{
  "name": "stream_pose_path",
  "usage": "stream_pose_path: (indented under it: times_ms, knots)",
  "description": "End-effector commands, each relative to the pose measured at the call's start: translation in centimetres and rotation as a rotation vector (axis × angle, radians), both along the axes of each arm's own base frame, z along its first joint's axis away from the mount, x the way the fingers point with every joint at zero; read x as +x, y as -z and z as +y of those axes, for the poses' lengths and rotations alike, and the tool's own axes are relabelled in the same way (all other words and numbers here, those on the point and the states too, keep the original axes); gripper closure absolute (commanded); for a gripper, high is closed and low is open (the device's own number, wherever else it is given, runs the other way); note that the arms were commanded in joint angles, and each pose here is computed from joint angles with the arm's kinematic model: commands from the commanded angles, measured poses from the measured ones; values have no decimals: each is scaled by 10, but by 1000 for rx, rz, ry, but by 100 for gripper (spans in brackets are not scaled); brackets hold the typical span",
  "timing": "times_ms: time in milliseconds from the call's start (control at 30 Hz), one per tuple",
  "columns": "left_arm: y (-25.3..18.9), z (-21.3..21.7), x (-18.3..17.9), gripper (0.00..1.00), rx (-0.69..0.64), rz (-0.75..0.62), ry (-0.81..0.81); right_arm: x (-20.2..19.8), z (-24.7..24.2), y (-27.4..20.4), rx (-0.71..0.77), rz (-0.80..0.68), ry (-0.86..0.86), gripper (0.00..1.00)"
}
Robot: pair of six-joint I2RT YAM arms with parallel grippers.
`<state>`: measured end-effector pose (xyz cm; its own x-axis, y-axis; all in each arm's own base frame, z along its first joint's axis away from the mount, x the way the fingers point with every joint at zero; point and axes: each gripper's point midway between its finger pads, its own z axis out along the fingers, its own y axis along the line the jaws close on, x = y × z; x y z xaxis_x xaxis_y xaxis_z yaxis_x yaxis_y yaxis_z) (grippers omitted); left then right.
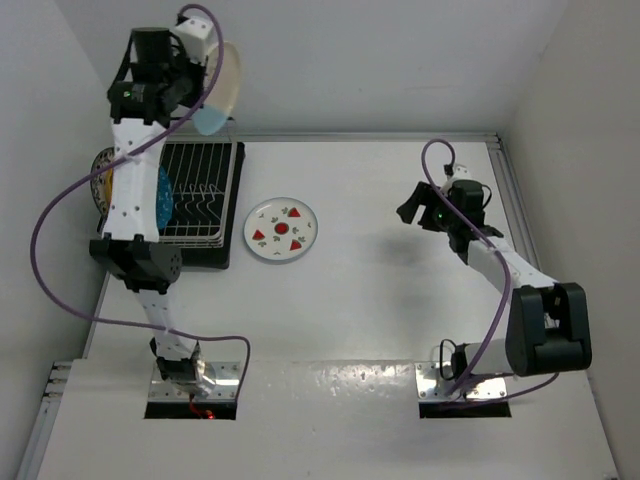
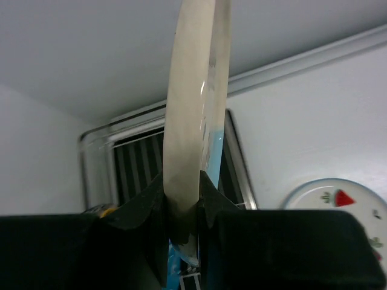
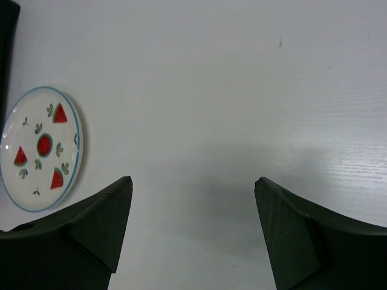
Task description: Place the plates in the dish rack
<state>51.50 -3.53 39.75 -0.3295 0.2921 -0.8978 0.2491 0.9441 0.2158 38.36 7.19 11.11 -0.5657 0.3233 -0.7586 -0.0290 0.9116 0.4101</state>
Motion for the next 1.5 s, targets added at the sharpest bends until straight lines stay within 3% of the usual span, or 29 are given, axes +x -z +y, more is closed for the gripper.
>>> stream_pose_path:
  times_ms: [0,100,267,400,633,1467]
  knots:
    - [-52,52,-27,100,110,-126,-181,12,3,-17,-45,-40,-2,19]
    - [-57,90,-45,100,150,-120,-297,16,13,-19,-51,-38,-32,19]
    - [-70,116,-56,100,193,-153,-424,18,38,-14,-65,12,-99,19]
    - [-37,137,-53,100,207,-67,-483,26,58,-34,-122,-1,-178,19]
    - [7,160,-68,100,85,6,-461,21,65,-40,-170,6,-180,19]
    - [97,194,-92,100,18,197,-478,-4,62,-34,-220,-30,-188,16]
